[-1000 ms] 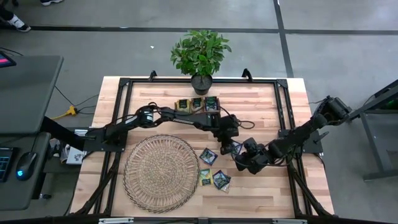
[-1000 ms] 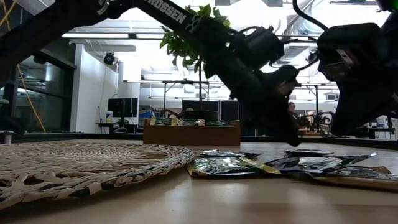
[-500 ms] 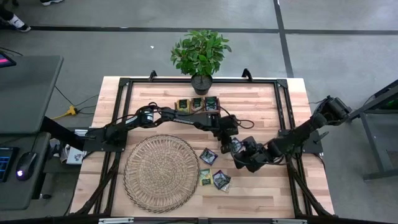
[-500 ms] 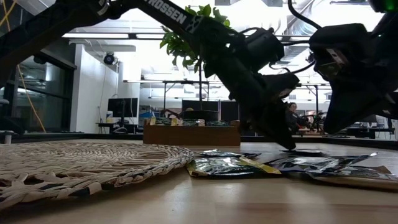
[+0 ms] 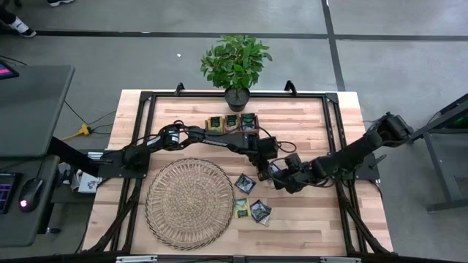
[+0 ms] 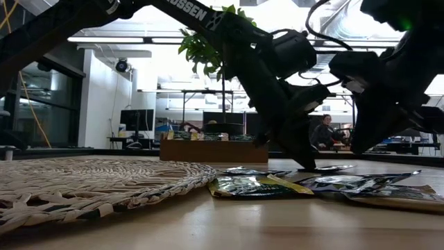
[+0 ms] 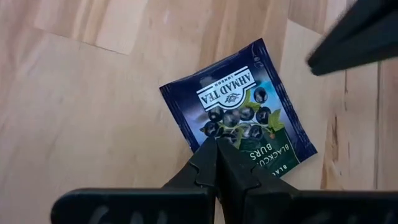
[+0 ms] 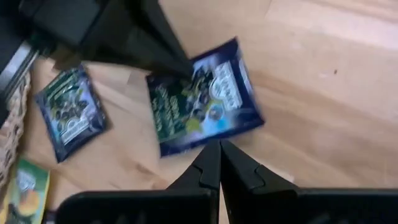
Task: Pick & Place Tea
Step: Put the blue tea bag into the right section of the wooden organizer
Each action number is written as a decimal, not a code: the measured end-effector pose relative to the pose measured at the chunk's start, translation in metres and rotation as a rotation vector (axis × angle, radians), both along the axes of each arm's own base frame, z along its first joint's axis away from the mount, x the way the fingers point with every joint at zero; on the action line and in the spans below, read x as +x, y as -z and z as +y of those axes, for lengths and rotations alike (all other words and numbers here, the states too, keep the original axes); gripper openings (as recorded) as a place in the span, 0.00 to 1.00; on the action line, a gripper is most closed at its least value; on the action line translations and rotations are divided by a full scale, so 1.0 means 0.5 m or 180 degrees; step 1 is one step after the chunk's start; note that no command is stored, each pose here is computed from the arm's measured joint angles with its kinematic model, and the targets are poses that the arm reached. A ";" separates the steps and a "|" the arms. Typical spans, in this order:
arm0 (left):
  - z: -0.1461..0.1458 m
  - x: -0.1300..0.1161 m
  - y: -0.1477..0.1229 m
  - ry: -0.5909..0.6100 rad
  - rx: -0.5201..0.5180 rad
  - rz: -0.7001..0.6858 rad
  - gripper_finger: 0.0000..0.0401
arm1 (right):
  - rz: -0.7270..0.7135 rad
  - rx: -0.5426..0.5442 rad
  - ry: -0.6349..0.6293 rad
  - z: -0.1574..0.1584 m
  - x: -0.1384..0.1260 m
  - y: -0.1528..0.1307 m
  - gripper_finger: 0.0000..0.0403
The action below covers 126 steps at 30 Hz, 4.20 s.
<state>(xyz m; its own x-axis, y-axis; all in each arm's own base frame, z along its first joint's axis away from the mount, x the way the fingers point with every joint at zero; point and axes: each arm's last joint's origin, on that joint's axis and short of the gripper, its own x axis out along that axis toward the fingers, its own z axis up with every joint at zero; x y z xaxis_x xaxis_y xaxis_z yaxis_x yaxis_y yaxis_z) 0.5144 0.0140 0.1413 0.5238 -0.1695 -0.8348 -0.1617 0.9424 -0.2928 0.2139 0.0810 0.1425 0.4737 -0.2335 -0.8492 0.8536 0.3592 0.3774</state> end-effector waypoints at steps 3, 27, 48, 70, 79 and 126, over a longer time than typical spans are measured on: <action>-0.003 0.000 0.000 -0.0003 -0.0017 0.0008 0.00 | 0.0033 -0.0084 -0.0027 -0.013 0.005 0.000 0.00; -0.012 -0.001 0.005 -0.0076 -0.0313 0.0065 0.00 | 0.0155 0.0143 -0.0032 -0.026 0.004 0.017 0.00; -0.081 0.009 0.004 0.0079 -0.0853 -0.0036 0.00 | 0.0261 0.0025 -0.0064 -0.027 0.021 0.051 0.00; -0.076 0.011 -0.002 -0.0084 -0.0925 -0.0031 0.00 | -0.0374 0.0511 -0.0424 0.010 0.012 -0.033 0.00; -0.040 0.017 -0.004 -0.0146 -0.0739 -0.0183 0.00 | -0.0277 0.0553 -0.0296 0.054 -0.006 -0.008 0.00; -0.164 -0.014 0.005 0.0144 -0.0695 0.0284 0.00 | 0.0311 0.0477 -0.0274 0.048 -0.018 0.036 0.00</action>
